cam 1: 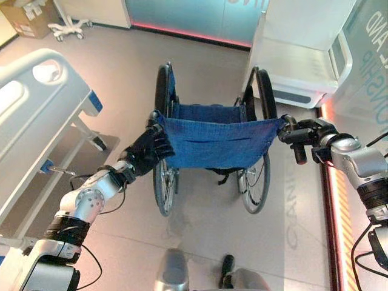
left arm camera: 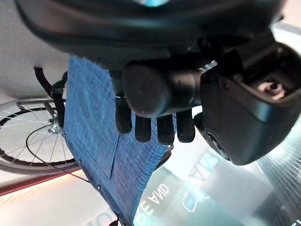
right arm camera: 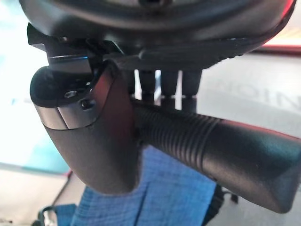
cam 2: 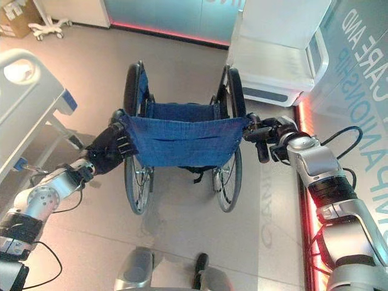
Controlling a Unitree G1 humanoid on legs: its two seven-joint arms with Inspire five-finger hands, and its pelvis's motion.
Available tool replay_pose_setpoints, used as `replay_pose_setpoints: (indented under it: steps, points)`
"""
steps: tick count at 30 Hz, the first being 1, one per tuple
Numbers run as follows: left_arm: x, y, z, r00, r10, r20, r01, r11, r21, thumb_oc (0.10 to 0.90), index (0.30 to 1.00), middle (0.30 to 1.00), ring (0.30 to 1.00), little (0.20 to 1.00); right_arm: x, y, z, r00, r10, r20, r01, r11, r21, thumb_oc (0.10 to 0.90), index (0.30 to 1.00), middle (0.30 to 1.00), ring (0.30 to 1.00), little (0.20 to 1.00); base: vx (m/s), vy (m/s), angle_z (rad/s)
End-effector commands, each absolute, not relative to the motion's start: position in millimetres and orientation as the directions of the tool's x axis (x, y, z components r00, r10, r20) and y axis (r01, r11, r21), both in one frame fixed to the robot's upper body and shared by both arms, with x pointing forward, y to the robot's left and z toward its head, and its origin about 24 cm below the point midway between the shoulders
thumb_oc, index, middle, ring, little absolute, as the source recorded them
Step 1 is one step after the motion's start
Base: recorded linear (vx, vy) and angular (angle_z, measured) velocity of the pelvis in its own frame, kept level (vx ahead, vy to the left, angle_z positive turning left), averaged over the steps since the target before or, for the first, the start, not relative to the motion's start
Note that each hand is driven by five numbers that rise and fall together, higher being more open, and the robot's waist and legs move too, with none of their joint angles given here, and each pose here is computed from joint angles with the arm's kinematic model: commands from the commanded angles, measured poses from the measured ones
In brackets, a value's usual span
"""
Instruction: Push the wheelchair next to the bed
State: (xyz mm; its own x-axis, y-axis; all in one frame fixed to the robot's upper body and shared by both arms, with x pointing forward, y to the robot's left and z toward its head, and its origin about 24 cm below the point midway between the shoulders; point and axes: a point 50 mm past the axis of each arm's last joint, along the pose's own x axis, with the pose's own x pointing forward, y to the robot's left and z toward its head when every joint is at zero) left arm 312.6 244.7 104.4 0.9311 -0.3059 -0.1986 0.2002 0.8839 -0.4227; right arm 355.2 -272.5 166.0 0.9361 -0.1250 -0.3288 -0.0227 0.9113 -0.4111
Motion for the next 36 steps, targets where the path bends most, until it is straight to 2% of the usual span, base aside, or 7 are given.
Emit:
replay_pose_setpoints:
  steps: [1,9,20,29,33,36]
  points:
    - [326.2,264.4,214.0,0.917,-0.197,0.348,0.342,0.836,-0.429,0.4,0.3,0.3,0.3,0.3,353.8,-234.0,218.8,0.983,0.133,-0.13,-0.181,0.841,-0.51,0.4,0.3,0.3,0.3,0.3,0.49,0.213,-0.19]
    - [310.9,273.5,239.3,0.919,-0.156,0.362,0.3,0.873,-0.385,0.4,0.3,0.3,0.3,0.3,342.8,-232.8,221.6,0.97,0.201,-0.135,-0.242,0.843,-0.481,0.4,0.3,0.3,0.3,0.3,0.44,0.215,-0.5]
    - [301.7,277.8,259.4,0.883,-0.255,0.394,0.381,0.881,-0.282,0.4,0.3,0.3,0.3,0.3,338.3,-242.7,228.8,0.976,0.201,-0.083,-0.216,0.868,-0.447,0.4,0.3,0.3,0.3,0.3,0.3,0.185,0.09]
    - [304.1,254.2,270.6,0.823,-0.265,0.503,0.455,0.837,-0.305,0.4,0.3,0.3,0.3,0.3,346.4,-236.3,266.1,0.986,0.162,0.035,-0.121,0.846,-0.519,0.4,0.3,0.3,0.3,0.3,0.23,-0.033,0.34]
    - [310.6,251.8,275.1,0.809,-0.279,0.516,0.474,0.83,-0.293,0.4,0.3,0.3,0.3,0.3,347.3,-219.8,274.1,0.985,0.157,0.066,-0.103,0.858,-0.503,0.4,0.3,0.3,0.3,0.3,0.56,-0.251,0.45]
    - [311.1,252.3,267.2,0.821,-0.277,0.5,0.471,0.823,-0.317,0.4,0.3,0.3,0.3,0.3,345.1,-224.2,271.0,0.986,0.16,0.038,-0.121,0.865,-0.487,0.4,0.3,0.3,0.3,0.3,0.63,-0.119,0.71]
